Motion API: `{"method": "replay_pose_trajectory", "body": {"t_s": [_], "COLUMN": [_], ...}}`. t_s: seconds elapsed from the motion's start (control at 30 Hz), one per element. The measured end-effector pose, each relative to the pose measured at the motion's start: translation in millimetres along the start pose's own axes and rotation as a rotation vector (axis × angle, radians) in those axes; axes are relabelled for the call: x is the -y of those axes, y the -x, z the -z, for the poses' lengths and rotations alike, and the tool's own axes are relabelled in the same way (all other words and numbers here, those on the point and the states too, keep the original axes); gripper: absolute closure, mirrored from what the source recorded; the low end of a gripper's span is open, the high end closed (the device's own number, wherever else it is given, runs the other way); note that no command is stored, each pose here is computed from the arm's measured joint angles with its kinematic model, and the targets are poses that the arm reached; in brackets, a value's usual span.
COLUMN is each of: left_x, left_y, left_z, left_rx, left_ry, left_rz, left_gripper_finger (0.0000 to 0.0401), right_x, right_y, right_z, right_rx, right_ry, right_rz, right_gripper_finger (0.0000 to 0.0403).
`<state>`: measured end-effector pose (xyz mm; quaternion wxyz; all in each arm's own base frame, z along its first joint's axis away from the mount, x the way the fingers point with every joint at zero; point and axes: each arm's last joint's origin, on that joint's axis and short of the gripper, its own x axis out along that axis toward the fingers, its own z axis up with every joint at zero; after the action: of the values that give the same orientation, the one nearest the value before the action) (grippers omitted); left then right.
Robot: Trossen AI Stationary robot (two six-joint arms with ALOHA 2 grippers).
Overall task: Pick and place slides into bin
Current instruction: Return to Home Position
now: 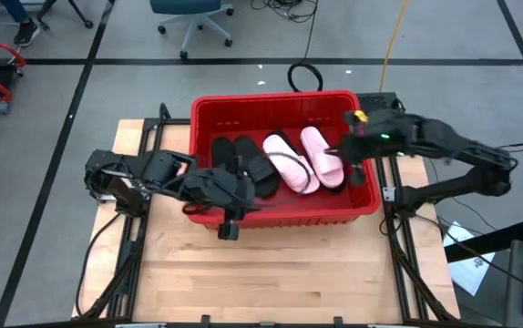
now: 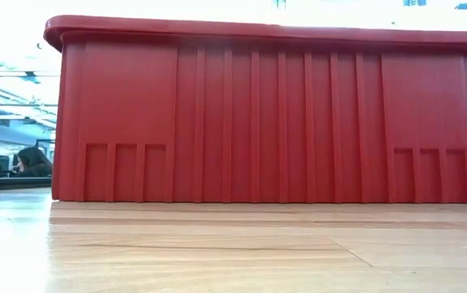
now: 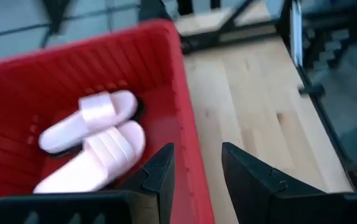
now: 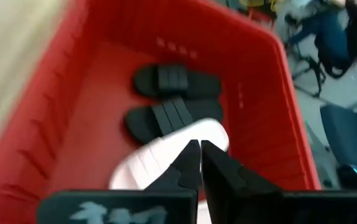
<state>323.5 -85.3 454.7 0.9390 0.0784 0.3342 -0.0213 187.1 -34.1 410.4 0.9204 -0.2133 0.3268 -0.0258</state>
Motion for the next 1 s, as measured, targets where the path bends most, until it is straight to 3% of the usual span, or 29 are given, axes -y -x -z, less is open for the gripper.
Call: {"method": "replay_pose_trajectory", "body": {"t_s": [0.2,0.47,0.67,1.0], "left_x": [-8.0,-20.1,-25.6,-23.9], "left_y": [25.6,78.3,102.1,104.5], "left_z": [-1.3,6.7,19.1,24.5], "left_rx": [0.067,0.141,0.113,0.088], "left_ry": [0.019,-0.054,-0.062,-0.078], "left_rz": [-0.051,-0.074,-0.076,-0.037], "left_gripper_finger": [0.0289,0.0392,0.0398,0.0397], "right_x": [-16.7,-30.8,-38.7,-59.8], "right_y": [42.2,75.0,94.3,79.3], "right_z": [1.7,7.4,14.4,59.8], "right_rx": [0.136,0.256,0.371,0.51], "right_ry": [-0.056,-0.077,-0.044,-0.162], "right_rz": [-0.034,-0.12,-0.28,-0.285], "right_gripper_finger": [0.0398,0.0402,0.0402,0.0403]}}
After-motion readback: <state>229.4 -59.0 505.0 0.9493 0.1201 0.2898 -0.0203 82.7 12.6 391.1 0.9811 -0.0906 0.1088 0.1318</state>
